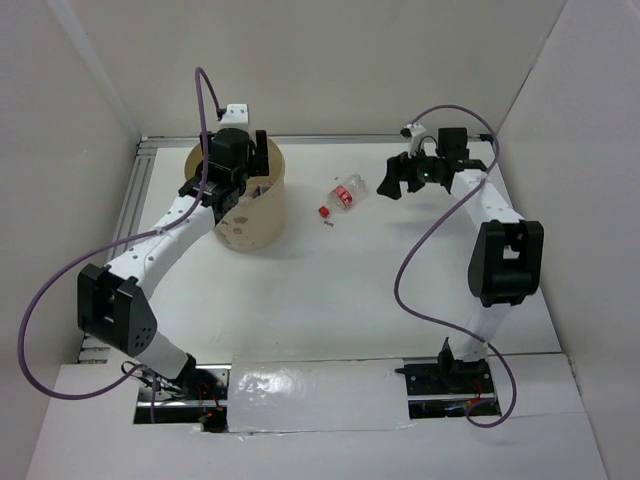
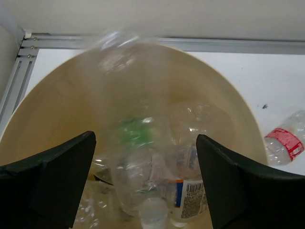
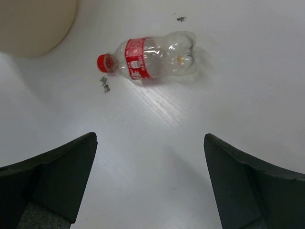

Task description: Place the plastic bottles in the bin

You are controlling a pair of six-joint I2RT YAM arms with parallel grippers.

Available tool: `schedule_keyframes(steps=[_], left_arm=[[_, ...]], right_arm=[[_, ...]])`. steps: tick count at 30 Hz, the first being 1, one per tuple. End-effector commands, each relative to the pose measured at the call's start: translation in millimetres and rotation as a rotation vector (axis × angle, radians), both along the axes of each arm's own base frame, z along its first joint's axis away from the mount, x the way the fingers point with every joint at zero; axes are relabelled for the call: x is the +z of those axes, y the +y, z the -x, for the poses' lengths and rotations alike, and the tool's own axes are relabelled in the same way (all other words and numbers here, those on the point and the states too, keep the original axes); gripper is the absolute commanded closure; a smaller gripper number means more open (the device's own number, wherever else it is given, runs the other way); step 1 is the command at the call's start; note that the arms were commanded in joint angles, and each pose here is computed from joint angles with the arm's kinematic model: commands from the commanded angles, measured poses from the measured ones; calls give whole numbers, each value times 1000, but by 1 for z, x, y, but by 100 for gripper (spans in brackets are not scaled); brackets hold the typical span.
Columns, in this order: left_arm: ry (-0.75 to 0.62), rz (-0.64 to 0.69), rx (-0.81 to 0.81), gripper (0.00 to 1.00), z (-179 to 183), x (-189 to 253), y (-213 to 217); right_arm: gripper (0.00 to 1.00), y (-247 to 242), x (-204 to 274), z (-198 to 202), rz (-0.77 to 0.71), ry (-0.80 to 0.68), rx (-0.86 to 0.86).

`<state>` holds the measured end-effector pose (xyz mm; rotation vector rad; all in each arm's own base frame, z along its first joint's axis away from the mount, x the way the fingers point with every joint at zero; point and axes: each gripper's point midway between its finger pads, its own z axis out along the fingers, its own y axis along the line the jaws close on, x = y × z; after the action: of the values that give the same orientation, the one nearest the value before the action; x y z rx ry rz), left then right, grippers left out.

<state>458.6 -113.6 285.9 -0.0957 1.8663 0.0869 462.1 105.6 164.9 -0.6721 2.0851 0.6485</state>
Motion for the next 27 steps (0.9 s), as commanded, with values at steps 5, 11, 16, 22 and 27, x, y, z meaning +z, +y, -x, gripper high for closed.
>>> schedule_keyframes(steps=[5, 11, 16, 22, 27], left_arm=[[-135, 44, -70, 0, 1, 64, -4], [-187, 82, -196, 0, 68, 74, -20], [-166, 129, -276, 0, 133, 52, -34], [-101, 253, -276, 0, 195, 16, -30], [-41, 312, -259, 0, 222, -7, -25]], right_arm=[[0, 10, -22, -51, -211, 262, -203], [0, 56, -50, -41, -304, 477, -343], [0, 92, -72, -35, -386, 585, -371], [0, 103, -113, -58, -286, 582, -531], [0, 105, -124, -79, -274, 542, -669]])
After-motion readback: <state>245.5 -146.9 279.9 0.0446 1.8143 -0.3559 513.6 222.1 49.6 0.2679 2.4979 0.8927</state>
